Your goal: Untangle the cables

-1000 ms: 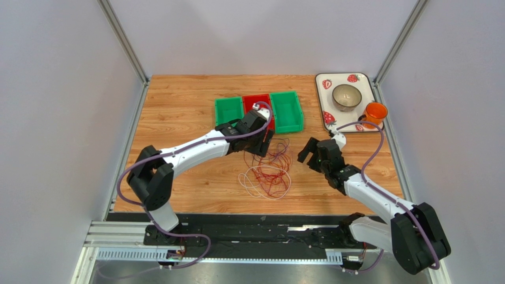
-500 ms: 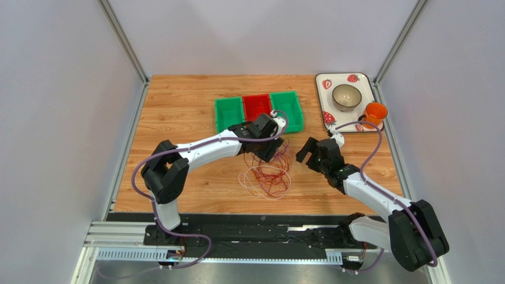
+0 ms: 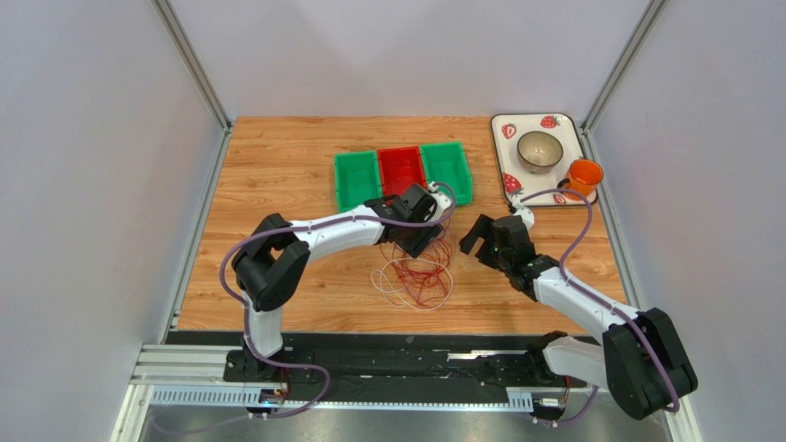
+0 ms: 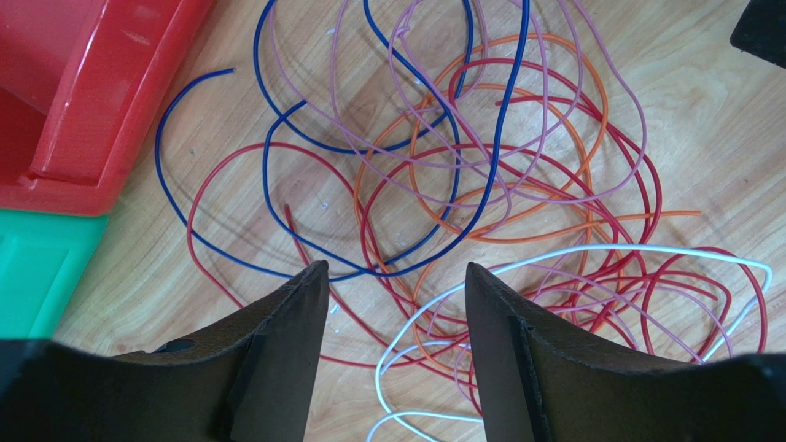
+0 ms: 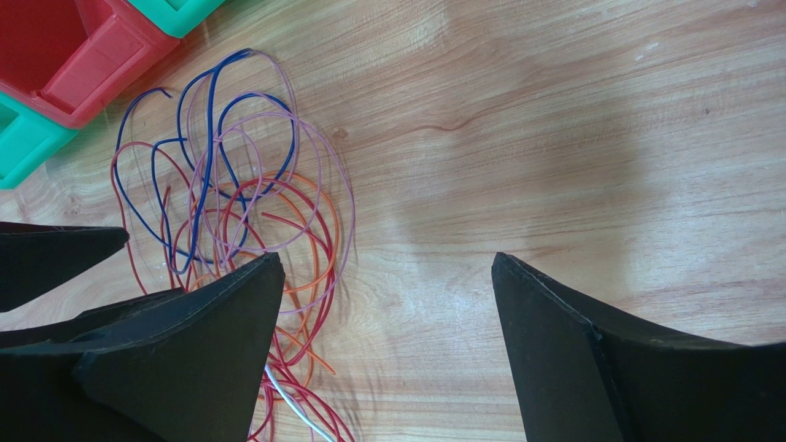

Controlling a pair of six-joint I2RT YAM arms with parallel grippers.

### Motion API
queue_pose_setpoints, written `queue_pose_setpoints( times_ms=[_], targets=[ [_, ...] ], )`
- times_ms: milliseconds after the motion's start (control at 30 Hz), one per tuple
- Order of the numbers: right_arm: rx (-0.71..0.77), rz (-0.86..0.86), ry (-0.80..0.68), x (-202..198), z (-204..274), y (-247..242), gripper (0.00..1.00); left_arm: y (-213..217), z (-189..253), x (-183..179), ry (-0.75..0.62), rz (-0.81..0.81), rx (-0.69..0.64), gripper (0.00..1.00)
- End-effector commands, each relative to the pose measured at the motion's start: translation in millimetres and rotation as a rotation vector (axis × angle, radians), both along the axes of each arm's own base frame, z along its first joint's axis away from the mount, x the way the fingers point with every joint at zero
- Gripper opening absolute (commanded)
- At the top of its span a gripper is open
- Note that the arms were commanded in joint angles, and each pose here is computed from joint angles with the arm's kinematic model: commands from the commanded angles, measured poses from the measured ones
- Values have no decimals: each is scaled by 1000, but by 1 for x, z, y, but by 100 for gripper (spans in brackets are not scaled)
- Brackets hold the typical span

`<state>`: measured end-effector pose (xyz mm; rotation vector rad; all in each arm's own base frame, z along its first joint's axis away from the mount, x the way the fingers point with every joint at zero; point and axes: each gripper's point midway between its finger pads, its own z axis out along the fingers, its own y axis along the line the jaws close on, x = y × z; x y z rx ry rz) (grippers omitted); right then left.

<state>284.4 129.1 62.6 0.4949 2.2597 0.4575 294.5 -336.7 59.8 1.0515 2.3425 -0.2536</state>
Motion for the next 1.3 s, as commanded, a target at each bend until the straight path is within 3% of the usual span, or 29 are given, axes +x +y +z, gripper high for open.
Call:
queue_pose_setpoints(
  times_ms=[0,200,300,400,567,700,800,1267],
  targets=[
    [24,-3,-55,14,16,5,88,-15,0,5,-24,-38,-16,63],
    [24,-2,-52,14,15,5,88,-16,-4,6,-22,-43,-5,58],
    [25,1,-52,14,15,5,88,-19,0,6,-19,-42,-25,49],
    [24,0,-52,15,15,5,88,-25,6,5,-19,-48,-51,34],
    [19,0,-39,14,13,5,87,-28,6,7,-20,-48,-49,0],
    [18,2,-37,15,13,6,87,-23,9,11,-30,-15,-27,0],
    [18,2,-37,15,13,5,87,-21,34,15,-68,14,-47,0],
    [29,29,-43,15,14,10,86,2,214,7,-228,70,-210,0]
  ],
)
